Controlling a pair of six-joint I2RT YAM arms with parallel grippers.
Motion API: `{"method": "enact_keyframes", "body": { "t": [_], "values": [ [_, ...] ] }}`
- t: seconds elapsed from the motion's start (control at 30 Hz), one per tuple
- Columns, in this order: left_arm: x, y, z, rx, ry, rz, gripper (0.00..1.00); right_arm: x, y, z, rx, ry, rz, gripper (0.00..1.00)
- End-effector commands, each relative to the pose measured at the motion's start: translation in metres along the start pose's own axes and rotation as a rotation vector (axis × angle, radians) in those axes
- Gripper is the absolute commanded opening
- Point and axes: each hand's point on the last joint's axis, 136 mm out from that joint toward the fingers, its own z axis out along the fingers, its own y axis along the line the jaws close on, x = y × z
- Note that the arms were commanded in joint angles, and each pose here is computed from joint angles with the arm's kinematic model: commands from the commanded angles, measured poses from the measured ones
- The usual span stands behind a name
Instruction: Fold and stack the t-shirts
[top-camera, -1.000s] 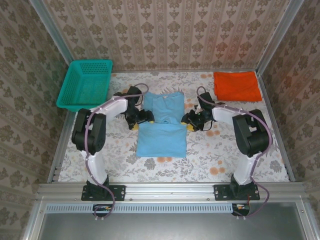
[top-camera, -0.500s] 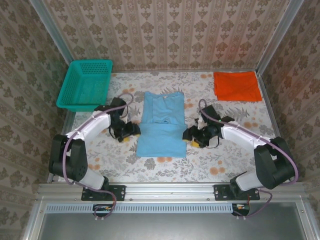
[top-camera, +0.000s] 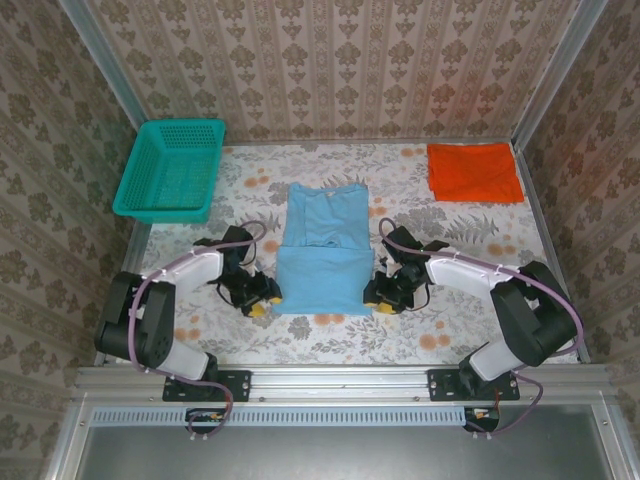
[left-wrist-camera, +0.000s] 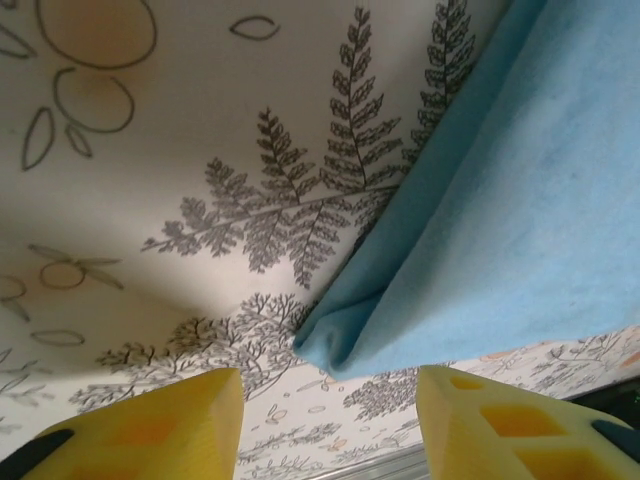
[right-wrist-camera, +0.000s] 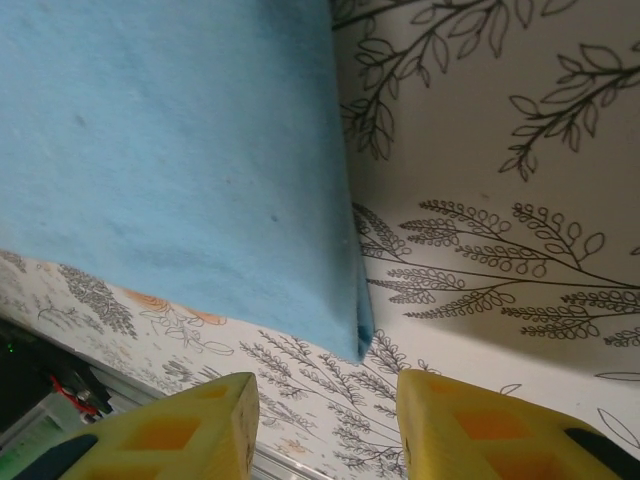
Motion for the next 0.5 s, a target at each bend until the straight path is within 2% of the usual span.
{"method": "enact_keyframes", "body": {
  "t": [0.0,0.1,0.33,0.47],
  "values": [
    [-0.001,-0.004,0.008,0.041,0.010,-0.045,0.45,0.010,-0.016,0.006,0.063,0.037,0.010,0.41],
    [-0.004,-0.005,0.010,0.042,0.013,-0.049,0.41,0.011,-0.015,0.008,0.058,0.050,0.005,0.37],
    [-0.004,0.005,0.018,0.010,0.015,-0.079,0.39,0.011,-0.010,0.016,0.059,0.074,-0.014,0.35],
    [-0.009,0.004,0.021,0.004,0.012,-0.083,0.30,0.007,-0.008,0.019,0.056,0.076,-0.021,0.33]
  ]
}}
